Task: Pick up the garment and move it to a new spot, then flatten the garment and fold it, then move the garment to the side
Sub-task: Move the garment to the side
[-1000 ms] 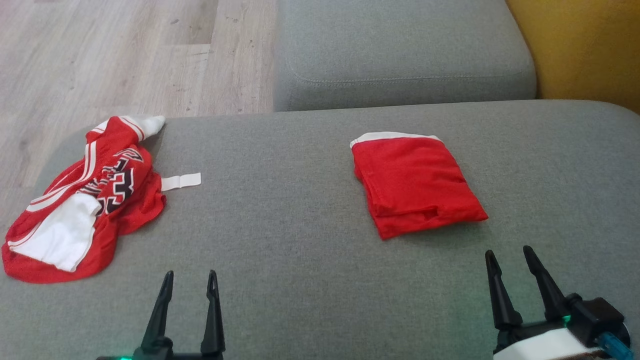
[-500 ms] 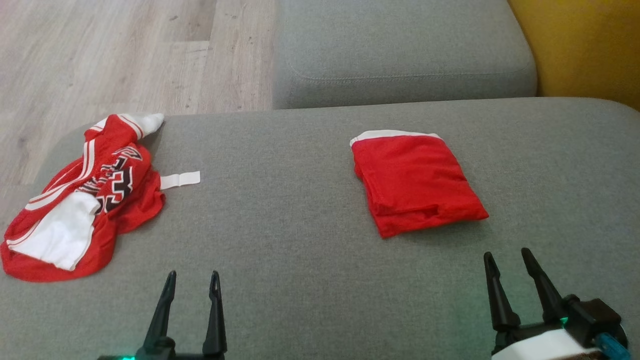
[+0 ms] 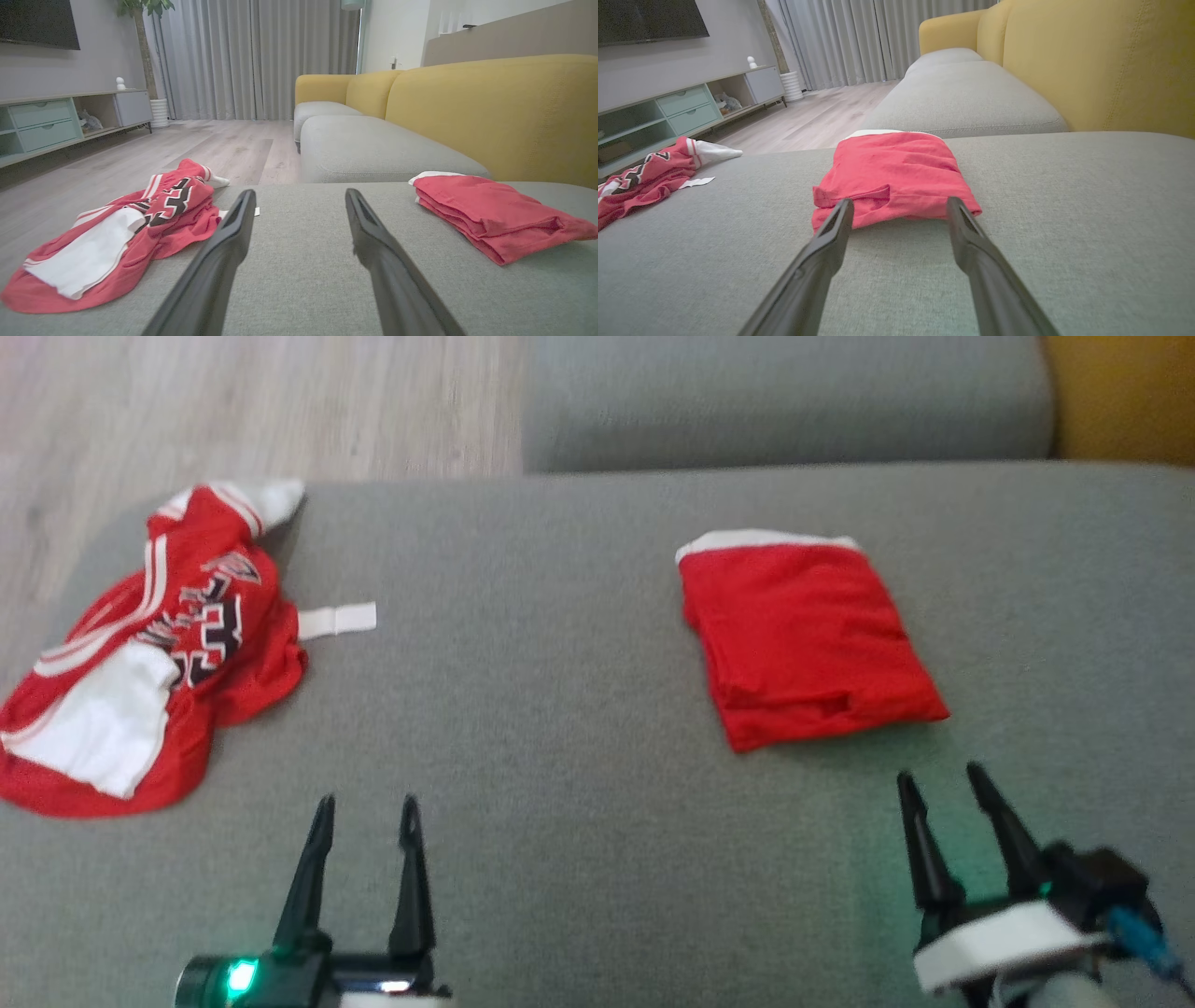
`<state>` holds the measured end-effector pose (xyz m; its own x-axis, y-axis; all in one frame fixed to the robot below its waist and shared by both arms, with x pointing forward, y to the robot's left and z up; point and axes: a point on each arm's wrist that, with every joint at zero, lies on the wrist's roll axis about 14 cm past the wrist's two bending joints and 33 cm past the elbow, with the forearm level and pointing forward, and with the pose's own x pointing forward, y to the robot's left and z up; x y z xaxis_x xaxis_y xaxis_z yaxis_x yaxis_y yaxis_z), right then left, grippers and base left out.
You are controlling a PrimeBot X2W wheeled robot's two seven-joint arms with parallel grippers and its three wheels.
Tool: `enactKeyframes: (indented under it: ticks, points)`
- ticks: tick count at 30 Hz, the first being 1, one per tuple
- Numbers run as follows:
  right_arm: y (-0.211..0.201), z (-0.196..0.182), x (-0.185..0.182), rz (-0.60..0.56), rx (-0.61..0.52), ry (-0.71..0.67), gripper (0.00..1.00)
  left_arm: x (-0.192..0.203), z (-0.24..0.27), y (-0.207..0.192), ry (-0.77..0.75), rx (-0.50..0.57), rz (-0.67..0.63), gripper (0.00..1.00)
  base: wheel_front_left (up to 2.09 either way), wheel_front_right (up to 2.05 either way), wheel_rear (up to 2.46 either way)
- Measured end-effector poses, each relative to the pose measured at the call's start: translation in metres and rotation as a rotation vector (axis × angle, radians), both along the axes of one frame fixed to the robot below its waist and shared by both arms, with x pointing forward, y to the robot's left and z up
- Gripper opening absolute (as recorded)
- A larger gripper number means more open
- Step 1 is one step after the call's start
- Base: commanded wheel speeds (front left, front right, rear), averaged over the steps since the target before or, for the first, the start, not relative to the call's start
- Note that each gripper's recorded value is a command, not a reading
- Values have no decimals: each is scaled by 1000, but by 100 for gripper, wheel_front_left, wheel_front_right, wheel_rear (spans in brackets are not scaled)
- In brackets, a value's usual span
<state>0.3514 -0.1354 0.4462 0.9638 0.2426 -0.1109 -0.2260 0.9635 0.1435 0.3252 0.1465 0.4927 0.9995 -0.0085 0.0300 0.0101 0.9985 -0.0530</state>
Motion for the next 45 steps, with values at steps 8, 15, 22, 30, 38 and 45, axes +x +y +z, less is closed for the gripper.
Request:
enactKeyframes:
  ticks: [8, 15, 22, 30, 38, 45]
  points:
    - [-2, -19, 50, 16, 18, 69, 100, 29, 1, -7, -4, 8, -9, 100, 0, 0, 0]
    - [8, -35, 107, 98, -31, 197, 100, 47, -8, -7, 20, 15, -3, 100, 0, 0, 0]
    - [-16, -50, 144, 90, -106, 300, 100, 57, -15, -7, 38, 23, 2, 100, 0, 0, 0]
    - [-26, -80, 149, 97, -94, 476, 44, 64, -25, -7, 64, 30, 6, 100, 0, 0, 0]
    - [-33, -78, 138, 132, -86, 517, 0, 73, -25, -17, 56, 23, -18, 100, 0, 0, 0]
    - [-134, -57, 128, -14, -283, 522, 0, 89, -34, -50, 57, 9, -142, 100, 0, 0, 0]
